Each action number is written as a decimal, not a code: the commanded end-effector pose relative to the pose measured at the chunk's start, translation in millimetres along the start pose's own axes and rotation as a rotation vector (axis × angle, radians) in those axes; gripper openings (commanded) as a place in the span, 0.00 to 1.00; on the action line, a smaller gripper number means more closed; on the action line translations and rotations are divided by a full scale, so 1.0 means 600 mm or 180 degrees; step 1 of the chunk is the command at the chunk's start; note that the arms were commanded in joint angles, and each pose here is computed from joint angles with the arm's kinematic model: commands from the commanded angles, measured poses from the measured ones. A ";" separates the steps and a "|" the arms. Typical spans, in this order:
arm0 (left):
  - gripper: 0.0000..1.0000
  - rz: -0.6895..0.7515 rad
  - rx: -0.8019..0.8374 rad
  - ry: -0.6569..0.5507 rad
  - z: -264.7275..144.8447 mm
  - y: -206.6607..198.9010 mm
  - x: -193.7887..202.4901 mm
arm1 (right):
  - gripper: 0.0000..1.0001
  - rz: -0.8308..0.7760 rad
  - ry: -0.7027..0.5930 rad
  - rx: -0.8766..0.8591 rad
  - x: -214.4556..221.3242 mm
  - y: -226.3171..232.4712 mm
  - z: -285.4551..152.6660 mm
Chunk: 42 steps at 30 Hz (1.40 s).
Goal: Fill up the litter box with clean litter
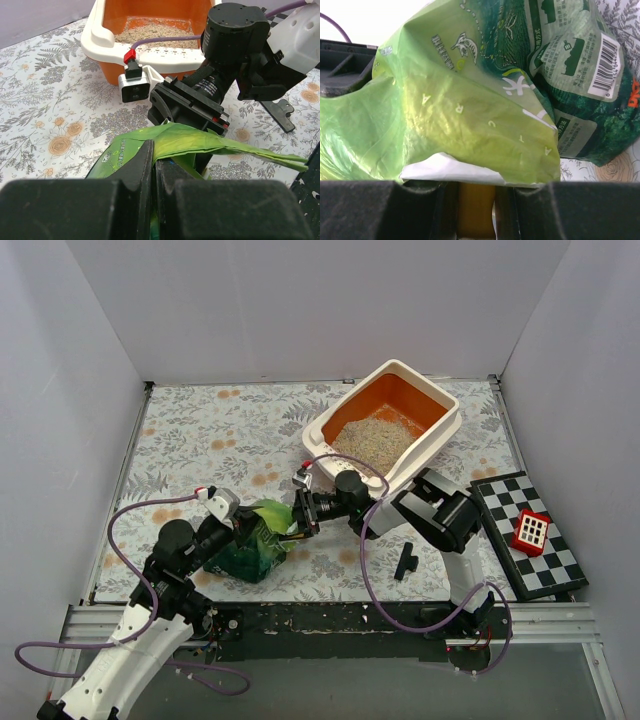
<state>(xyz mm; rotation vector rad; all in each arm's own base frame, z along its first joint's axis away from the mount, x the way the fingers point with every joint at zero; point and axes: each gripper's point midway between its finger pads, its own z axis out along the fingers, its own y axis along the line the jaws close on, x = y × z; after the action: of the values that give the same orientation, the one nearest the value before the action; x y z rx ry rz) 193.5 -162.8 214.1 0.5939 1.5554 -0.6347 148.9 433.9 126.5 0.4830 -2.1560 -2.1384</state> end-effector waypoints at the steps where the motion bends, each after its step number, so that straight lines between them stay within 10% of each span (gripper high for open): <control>1: 0.00 -0.0013 0.0315 -0.0246 -0.002 -0.033 -0.037 | 0.01 -0.1032 -0.0340 -0.1066 -0.013 0.154 -0.022; 42: 0.00 -0.0039 0.0545 -0.0290 -0.020 -0.058 -0.023 | 0.01 -0.1322 -0.1222 -0.0842 0.056 0.204 -0.239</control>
<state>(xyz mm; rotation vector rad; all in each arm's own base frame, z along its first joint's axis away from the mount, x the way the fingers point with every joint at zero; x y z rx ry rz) 167.6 -176.8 220.9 0.6650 1.4816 -0.7751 147.6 310.0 157.0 0.0570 -2.2769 -2.2451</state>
